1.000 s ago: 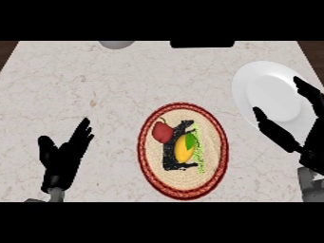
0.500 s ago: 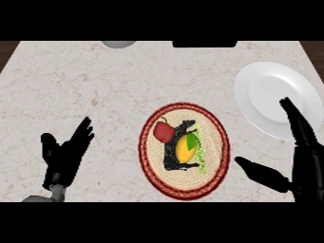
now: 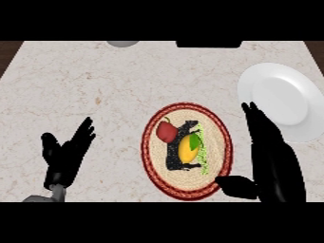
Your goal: Pick the lemon from the placemat and place it in the plate
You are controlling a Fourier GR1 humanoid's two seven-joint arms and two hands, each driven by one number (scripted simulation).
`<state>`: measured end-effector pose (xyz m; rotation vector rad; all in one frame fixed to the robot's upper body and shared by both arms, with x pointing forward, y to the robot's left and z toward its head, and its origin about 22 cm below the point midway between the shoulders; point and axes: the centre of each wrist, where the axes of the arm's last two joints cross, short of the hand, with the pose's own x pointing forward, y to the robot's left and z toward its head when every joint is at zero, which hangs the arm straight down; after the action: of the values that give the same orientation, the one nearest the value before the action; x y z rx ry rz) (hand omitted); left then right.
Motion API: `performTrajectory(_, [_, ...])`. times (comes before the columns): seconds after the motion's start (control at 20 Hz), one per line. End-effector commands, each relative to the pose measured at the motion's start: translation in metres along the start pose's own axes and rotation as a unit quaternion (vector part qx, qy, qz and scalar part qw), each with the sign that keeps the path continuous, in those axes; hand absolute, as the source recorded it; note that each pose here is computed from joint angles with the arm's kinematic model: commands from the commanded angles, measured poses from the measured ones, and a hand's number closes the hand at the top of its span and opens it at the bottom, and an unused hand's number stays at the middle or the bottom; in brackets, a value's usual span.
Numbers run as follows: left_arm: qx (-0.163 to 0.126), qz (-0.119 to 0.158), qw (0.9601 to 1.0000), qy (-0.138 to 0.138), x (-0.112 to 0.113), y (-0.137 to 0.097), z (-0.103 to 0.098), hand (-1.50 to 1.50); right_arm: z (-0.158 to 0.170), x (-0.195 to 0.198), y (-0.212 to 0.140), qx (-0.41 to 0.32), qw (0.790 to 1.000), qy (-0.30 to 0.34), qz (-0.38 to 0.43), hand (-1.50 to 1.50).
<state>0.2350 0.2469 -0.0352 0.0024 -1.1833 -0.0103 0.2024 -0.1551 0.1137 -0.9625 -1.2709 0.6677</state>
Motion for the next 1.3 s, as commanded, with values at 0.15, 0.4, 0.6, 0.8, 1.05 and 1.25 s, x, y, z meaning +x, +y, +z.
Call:
performTrajectory(0.15, [-0.003,-0.001,1.0,-0.004,0.003,-0.019,0.002,0.0,-0.003,0.051,0.044,0.03,0.997,0.05,0.053,-1.5])
performTrajectory(0.4, [0.003,0.006,1.0,0.004,-0.004,-0.002,0.007,0.0,-0.012,0.051,0.068,0.05,0.992,0.086,0.071,-1.5])
performTrajectory(0.6, [0.0,-0.01,0.9999,-0.007,-0.001,-0.003,0.015,0.0,-0.003,0.065,0.084,0.082,0.991,0.092,0.054,-1.5])
performTrajectory(0.8, [0.0,0.004,1.0,0.001,-0.002,-0.016,0.005,0.0,-0.012,0.06,0.091,0.097,0.99,0.093,0.049,-1.5])
performTrajectory(1.05, [-0.001,0.003,1.0,-0.003,0.001,-0.014,-0.005,0.0,-0.027,0.063,0.097,0.09,0.989,0.094,0.071,-1.5])
performTrajectory(1.25, [0.0,0.0,1.0,-0.002,0.004,-0.002,0.004,0.0,-0.02,0.067,0.118,0.074,0.985,0.116,0.106,-1.5])
